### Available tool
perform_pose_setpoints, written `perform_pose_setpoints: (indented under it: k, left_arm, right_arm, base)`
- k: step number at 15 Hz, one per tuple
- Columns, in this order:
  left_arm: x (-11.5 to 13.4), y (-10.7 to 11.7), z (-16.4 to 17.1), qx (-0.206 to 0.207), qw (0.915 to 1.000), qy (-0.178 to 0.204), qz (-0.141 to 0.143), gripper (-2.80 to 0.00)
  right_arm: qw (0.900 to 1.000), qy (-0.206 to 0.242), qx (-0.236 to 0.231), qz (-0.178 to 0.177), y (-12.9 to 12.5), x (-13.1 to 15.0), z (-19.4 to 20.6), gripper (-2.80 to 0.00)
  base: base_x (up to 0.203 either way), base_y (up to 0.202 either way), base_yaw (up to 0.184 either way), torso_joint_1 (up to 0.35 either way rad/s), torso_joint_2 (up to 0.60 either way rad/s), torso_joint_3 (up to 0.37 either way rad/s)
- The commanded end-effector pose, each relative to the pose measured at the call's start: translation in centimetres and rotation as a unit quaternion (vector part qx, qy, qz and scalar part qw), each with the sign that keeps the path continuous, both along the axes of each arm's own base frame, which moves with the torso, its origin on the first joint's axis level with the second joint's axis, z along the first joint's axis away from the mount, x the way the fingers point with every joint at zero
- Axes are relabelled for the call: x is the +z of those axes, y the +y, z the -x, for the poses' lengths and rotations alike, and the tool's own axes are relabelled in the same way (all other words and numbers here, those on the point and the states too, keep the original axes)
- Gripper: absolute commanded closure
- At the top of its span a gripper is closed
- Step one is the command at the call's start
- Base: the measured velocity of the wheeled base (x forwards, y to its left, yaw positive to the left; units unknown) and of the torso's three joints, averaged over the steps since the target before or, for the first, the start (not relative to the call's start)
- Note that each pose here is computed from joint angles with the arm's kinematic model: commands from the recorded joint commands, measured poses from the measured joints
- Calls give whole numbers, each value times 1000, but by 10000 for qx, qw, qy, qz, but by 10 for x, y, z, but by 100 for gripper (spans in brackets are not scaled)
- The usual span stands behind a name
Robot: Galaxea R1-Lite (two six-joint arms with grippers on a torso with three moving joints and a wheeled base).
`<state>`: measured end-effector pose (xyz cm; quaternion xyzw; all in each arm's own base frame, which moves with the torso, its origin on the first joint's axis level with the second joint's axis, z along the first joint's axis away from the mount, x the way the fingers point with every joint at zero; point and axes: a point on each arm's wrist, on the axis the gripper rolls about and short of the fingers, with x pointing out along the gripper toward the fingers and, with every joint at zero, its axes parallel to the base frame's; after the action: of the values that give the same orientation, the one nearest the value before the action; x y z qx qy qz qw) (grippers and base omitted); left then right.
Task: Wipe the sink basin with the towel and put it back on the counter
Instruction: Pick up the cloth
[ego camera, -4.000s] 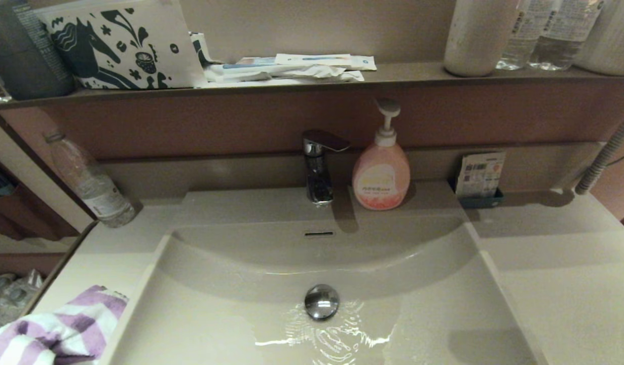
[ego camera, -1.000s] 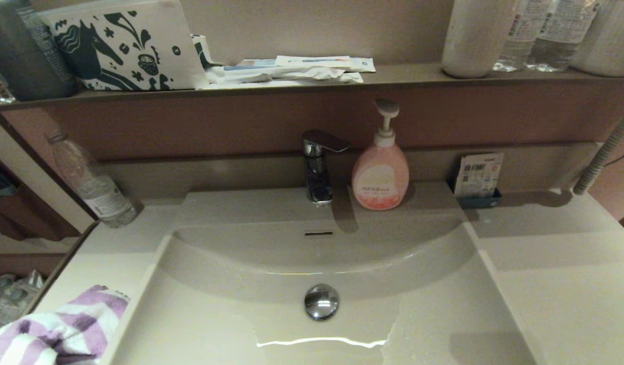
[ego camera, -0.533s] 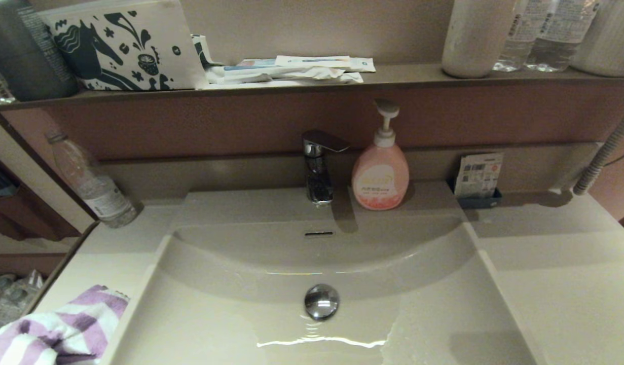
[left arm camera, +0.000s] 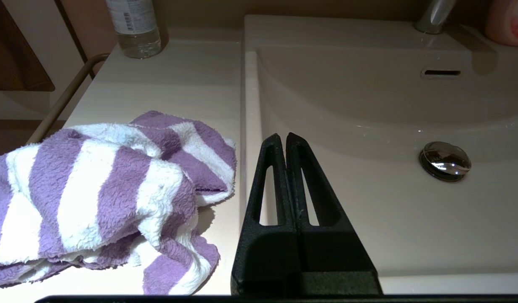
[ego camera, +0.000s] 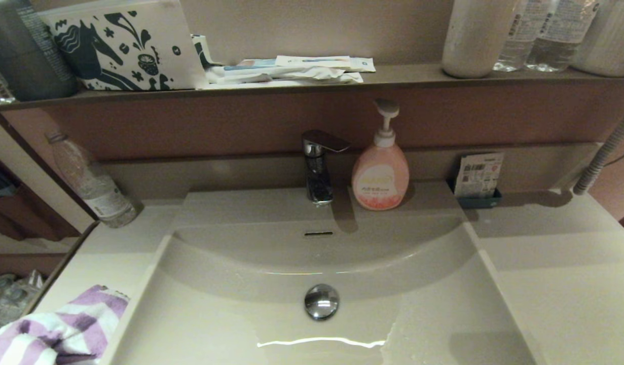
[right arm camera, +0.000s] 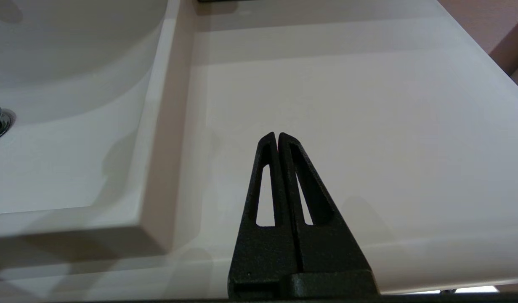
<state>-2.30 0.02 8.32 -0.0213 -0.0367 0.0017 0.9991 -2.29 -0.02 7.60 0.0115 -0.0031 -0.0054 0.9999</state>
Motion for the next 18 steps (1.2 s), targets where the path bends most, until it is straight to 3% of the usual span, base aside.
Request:
perform_pose_setpoints:
  k: [1, 12, 16, 18]
  left_arm:
    - [0, 0, 0, -2, 10000, -9, 4, 0]
    - [0, 0, 0, -24, 10000, 26, -24, 0]
    - [41, 0, -6, 34, 9998, 191, 40, 0]
    - [63, 2, -17, 528, 9975, 464, 50, 0]
  right_arm:
    - [10000, 0, 1, 0, 0, 0, 0, 0]
    - [10000, 0, 1, 0, 0, 0, 0, 0]
    - [10000, 0, 1, 0, 0, 0, 0, 0]
    - [10000, 0, 1, 0, 0, 0, 0, 0]
  base:
    - [0, 0, 0, 0, 0, 0]
    - [0, 0, 0, 0, 0, 0]
    - [0, 0, 0, 0, 0, 0]
    - [0, 0, 0, 0, 0, 0]
